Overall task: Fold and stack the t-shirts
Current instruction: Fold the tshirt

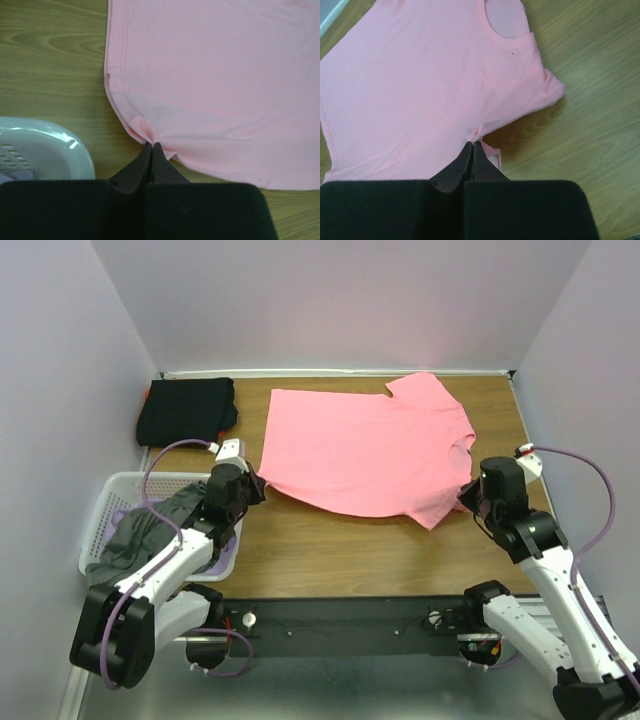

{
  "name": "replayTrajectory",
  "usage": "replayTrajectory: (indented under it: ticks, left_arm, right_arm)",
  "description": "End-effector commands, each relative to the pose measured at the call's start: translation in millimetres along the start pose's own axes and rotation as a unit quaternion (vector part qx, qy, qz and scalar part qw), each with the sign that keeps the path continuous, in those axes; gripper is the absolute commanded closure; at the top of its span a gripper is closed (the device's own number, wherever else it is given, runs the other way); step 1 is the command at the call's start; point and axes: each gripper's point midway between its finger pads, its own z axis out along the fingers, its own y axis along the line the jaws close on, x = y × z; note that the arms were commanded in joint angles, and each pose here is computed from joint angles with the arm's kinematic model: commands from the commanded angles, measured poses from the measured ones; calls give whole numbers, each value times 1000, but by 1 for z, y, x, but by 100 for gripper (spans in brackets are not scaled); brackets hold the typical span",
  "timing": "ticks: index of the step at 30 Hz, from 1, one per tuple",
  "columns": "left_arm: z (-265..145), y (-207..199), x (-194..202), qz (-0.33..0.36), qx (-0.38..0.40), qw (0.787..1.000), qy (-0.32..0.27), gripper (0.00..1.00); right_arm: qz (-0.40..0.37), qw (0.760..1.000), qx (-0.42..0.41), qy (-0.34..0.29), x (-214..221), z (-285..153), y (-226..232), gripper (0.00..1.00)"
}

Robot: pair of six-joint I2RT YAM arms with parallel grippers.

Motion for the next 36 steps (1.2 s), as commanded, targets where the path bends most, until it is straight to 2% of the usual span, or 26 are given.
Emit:
replayTrajectory:
  ticks: [1,18,26,36]
  left_arm:
    - [9,-5,-22,15,-7,1000,-20,100]
    - [70,18,-40,32,-30,999,7,100]
    - [102,20,-34,45,-17,998,40,100]
    - [136,17,-44,59,-16,997,53,100]
  right_arm:
    - [-6,999,13,-46,-21,18,10,99]
    - [-58,990,87,-91,-66,87,53,99]
    - [-85,986,120,-80,-70,135,64,99]
    - [-102,981,149,-73,-83,181,61,99]
